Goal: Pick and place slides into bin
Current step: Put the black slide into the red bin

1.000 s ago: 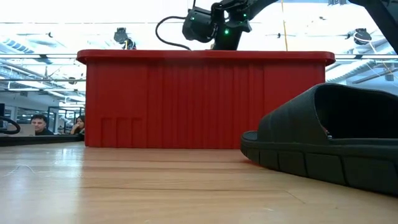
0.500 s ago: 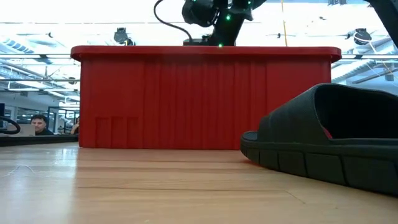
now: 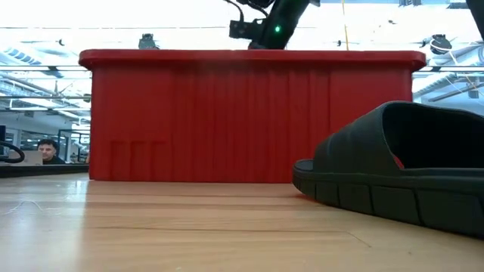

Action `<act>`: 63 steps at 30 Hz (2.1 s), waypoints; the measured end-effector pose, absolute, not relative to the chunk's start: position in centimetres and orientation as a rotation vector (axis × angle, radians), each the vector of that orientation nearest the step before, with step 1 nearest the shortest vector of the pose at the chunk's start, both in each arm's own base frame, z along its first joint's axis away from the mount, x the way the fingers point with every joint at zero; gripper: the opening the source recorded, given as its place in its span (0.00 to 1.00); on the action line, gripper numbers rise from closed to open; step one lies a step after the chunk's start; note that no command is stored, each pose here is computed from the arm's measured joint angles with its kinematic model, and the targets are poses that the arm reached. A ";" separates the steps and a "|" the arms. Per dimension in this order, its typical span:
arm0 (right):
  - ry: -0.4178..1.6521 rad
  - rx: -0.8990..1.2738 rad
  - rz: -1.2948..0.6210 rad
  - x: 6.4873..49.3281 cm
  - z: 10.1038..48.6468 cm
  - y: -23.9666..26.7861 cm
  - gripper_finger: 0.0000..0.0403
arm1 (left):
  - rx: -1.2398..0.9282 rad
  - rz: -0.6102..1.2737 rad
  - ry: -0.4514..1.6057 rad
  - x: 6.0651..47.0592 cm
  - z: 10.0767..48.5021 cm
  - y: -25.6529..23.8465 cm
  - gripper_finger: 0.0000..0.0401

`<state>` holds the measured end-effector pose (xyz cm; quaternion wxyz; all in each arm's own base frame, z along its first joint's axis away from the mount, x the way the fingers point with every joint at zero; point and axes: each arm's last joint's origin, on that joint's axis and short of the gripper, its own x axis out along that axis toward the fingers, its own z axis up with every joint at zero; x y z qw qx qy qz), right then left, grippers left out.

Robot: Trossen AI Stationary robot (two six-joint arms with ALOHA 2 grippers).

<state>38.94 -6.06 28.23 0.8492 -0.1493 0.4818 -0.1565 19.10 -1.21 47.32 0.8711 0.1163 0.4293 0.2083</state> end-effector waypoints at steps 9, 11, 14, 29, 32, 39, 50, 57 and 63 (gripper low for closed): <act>0.975 -0.416 -0.253 38.1 30.1 -5.8 0.60 | 0.240 0.437 0.896 19.1 47.3 -1.2 0.33; 0.988 -0.467 -0.228 38.1 30.0 -5.9 0.60 | 0.238 0.438 0.896 19.1 47.3 -1.2 0.33; 0.978 -0.514 -0.184 38.3 30.0 -6.1 0.60 | 0.204 0.446 0.891 19.1 47.3 -1.2 0.33; 0.693 -0.392 -0.171 34.8 36.7 -6.2 0.60 | -0.172 0.459 0.911 20.3 46.8 4.1 0.33; 0.666 -0.394 -0.179 33.5 38.0 -6.0 0.60 | -0.231 0.409 0.901 21.4 46.2 5.8 0.33; 0.589 -0.379 -0.201 29.9 41.2 -5.3 0.60 | -0.325 0.305 0.907 25.7 40.9 9.4 0.33; 0.540 -0.365 -0.215 25.9 43.7 -4.7 0.60 | -0.427 0.223 0.937 30.7 31.4 13.4 0.33; 0.552 -0.329 -0.221 25.7 43.6 -4.7 0.60 | -0.478 0.271 0.979 32.1 27.9 15.7 0.33; 0.563 -0.329 -0.219 25.9 43.4 -4.7 0.60 | -0.550 0.320 1.023 32.4 26.0 17.1 0.33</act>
